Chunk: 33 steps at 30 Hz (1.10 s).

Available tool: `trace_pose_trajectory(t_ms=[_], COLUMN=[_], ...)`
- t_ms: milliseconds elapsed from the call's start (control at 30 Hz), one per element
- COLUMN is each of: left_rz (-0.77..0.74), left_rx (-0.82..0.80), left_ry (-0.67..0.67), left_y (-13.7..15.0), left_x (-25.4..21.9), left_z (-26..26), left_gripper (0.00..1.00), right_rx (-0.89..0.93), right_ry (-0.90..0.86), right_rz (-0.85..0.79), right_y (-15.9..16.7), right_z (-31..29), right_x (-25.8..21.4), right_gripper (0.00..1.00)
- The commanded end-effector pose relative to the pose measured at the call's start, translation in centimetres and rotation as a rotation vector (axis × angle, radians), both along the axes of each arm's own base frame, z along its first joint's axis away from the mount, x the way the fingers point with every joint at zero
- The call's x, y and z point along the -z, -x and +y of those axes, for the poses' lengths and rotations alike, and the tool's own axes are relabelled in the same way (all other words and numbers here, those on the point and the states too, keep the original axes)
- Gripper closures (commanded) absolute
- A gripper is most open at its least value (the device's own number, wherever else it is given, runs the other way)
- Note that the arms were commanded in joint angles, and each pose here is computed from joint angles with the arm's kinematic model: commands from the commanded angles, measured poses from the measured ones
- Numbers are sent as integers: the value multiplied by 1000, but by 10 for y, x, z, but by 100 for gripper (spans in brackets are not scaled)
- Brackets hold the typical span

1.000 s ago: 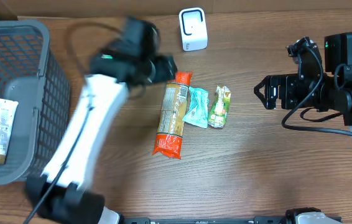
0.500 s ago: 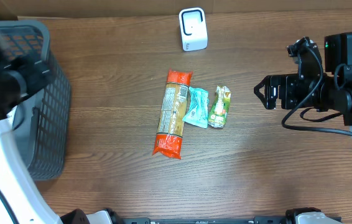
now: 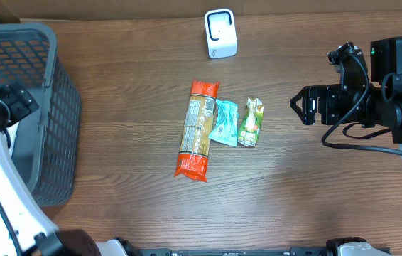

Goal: Scan the item barcode
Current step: 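Reach the left gripper into the basket and grasp the white Pantene tube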

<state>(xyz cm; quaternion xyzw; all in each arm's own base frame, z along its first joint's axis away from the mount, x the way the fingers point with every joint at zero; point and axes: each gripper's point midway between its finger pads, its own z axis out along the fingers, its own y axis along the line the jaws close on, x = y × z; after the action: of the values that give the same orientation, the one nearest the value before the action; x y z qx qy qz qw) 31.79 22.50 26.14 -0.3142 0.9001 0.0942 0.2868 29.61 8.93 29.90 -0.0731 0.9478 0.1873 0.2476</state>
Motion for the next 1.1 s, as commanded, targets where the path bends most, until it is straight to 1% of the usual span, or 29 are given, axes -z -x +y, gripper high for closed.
trace_pose_trajectory(t_ms=[0, 33, 100, 133, 233, 333, 433, 567, 700, 833, 900, 1067], left_rz=[134, 157, 187, 199, 250, 303, 332, 345, 343, 351, 369, 378], left_rx=[2, -7, 12, 28, 82, 154, 200, 239, 223, 217, 219, 197], left_ry=[-37, -48, -56, -58, -63, -76, -90, -116, -128, -129, -127, -82], left_y=[-1, -1, -7, -11, -18, -22, -25, -29, -24, -13, -4, 7], left_x=[47, 54, 68, 75, 96, 114, 127, 134, 137, 140, 144, 161], left_z=[21, 26, 33, 35, 43, 49, 55, 64, 80, 96, 103, 114], left_gripper=[11, 11, 2, 1, 1, 6, 9, 10, 9, 8, 10, 10], right_rx=[-10, -10, -10, -10, -10, -10, -10, -10, -10, -10, -10, -10], right_ry=[3, 3, 3, 3, 3, 3, 3, 3, 3, 3, 3, 3], right_rz=[-27, -27, -27, -27, -27, -27, -27, -27, -27, -27, -27, -27], right_y=[-2, -2, -2, -2, -2, -2, -2, -2, -2, -2, -2, -2], right_z=[1, 1, 1, 1, 1, 1, 1, 1, 1, 1, 1, 1], right_x=[-7, -7, -7, -7, -7, -7, -7, -7, -7, -7, -7, -7], right_gripper=[0, 0, 0, 0, 0, 0, 0, 0, 0, 0, 0, 0])
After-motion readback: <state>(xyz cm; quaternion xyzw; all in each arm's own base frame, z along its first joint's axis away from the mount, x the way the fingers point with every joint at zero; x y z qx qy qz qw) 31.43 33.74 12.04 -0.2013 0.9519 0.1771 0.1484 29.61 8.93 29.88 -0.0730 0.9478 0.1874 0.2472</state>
